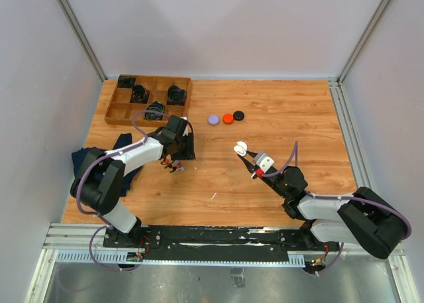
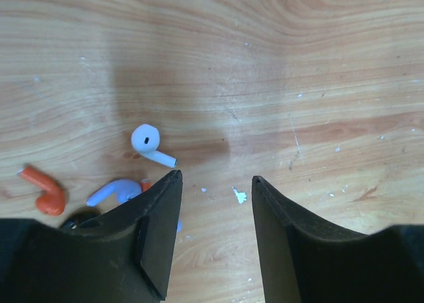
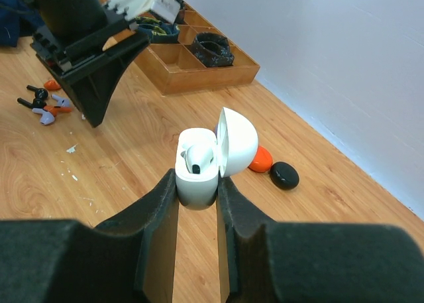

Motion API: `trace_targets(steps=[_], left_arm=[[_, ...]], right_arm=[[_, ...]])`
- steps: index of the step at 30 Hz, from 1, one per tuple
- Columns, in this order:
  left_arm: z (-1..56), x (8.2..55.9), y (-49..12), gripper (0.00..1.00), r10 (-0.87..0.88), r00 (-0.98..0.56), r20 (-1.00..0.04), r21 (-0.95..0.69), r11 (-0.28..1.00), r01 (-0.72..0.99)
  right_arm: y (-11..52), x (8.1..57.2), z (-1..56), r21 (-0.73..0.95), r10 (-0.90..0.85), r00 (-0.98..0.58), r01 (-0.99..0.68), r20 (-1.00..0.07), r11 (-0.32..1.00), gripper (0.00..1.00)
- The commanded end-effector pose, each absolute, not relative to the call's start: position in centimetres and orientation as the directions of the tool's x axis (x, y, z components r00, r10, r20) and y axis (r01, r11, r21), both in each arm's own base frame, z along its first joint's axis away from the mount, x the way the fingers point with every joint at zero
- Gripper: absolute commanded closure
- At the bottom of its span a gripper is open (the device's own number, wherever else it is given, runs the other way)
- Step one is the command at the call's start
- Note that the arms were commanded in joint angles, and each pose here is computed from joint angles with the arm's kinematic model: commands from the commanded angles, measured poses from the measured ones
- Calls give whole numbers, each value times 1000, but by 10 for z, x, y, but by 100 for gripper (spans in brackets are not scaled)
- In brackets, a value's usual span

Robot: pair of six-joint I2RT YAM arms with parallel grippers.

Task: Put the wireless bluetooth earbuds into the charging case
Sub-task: Pick up the earbud from the center of the board.

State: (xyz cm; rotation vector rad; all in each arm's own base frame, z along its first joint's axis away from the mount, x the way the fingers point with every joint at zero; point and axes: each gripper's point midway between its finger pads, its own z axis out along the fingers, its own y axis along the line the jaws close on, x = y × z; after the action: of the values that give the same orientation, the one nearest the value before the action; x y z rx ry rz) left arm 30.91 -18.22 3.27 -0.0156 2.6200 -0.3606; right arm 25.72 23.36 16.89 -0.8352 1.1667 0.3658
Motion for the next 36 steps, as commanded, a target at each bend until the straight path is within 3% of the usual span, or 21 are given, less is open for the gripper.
trace_targets(steps=[1, 5, 16, 36], left_arm=[[66, 319, -171, 48, -81, -827, -556, -211, 976, 46], [71, 329, -157, 48, -94, -811, -577, -152, 988, -6], [39, 340, -146, 48, -60, -858, -509, -72, 997, -27], [38, 347, -175, 49, -21, -871, -490, -161, 985, 67]], right_arm=[[233, 254, 175, -402, -153, 409, -641, -900, 654, 99], [233, 254, 176, -403, -153, 411, -638, -899, 656, 99], [233, 253, 175, -405, -156, 410, -640, -899, 652, 99], [234, 254, 175, -405, -158, 407, -644, -900, 649, 99]])
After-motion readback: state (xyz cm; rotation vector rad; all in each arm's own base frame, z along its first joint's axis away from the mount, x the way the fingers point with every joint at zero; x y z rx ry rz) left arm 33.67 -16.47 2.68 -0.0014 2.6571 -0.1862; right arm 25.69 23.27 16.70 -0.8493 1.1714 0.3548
